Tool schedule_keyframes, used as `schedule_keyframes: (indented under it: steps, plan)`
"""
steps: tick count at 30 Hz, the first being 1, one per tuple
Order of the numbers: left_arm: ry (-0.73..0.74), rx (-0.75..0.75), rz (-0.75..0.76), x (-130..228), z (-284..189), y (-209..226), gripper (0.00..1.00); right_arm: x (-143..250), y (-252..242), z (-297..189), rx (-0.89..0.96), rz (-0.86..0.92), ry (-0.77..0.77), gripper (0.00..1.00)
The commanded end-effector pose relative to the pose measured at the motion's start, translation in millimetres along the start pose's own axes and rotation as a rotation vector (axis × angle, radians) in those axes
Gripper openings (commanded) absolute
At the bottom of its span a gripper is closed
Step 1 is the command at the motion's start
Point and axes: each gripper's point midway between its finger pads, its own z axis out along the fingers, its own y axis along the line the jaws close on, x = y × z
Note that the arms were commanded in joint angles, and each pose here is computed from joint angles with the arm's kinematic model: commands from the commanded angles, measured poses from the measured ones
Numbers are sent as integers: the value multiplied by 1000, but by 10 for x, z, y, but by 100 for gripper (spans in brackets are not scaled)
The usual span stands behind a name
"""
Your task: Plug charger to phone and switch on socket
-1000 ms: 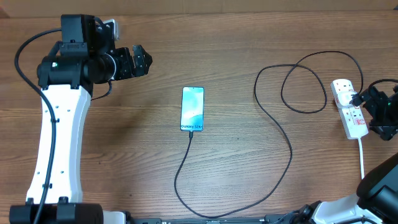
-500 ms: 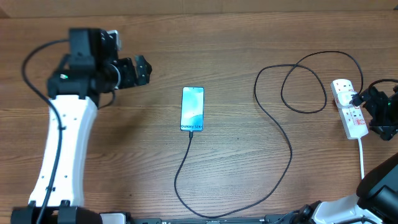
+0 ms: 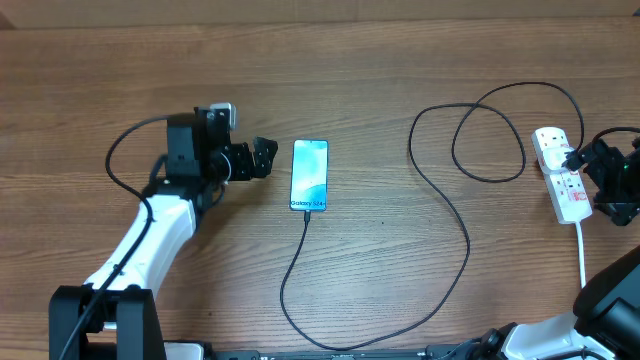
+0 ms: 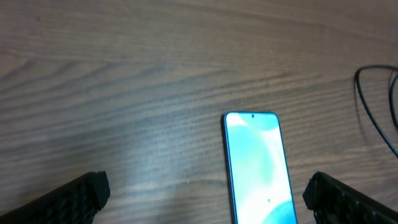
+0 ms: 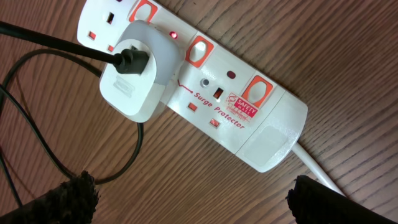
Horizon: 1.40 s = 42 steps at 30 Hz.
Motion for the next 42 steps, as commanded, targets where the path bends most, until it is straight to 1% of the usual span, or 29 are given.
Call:
schedule_keyframes:
  steps: [1, 4, 10, 18, 23, 29, 34, 38, 42]
  plan:
    - [-33, 42, 34, 105, 14, -102, 100, -69, 68, -87, -16, -7, -31, 100]
    - [-82, 61, 92, 176, 13, -161, 100, -69, 68, -87, -16, -7, -31, 100]
    - [-154, 74, 122, 268, -89, -182, 100, -69, 67, -87, -16, -7, -31, 100]
    - [-201, 21, 125, 506, -247, -60, 100, -69, 68, -87, -16, -7, -31, 100]
    - [-203, -13, 120, 654, -314, 19, 100, -69, 68, -87, -16, -7, -31, 100]
    - [-195, -42, 113, 907, -380, 111, 100, -69, 67, -87, -16, -7, -31, 100]
    - [-231, -39, 121, 1117, -451, 150, 100, -69, 68, -87, -16, -7, -31, 100]
    - [-311, -21, 141, 1187, -545, 139, 100, -69, 68, -87, -16, -7, -31, 100]
    - [-316, -32, 140, 1203, -582, 154, 100, -69, 68, -87, -16, -7, -31, 100]
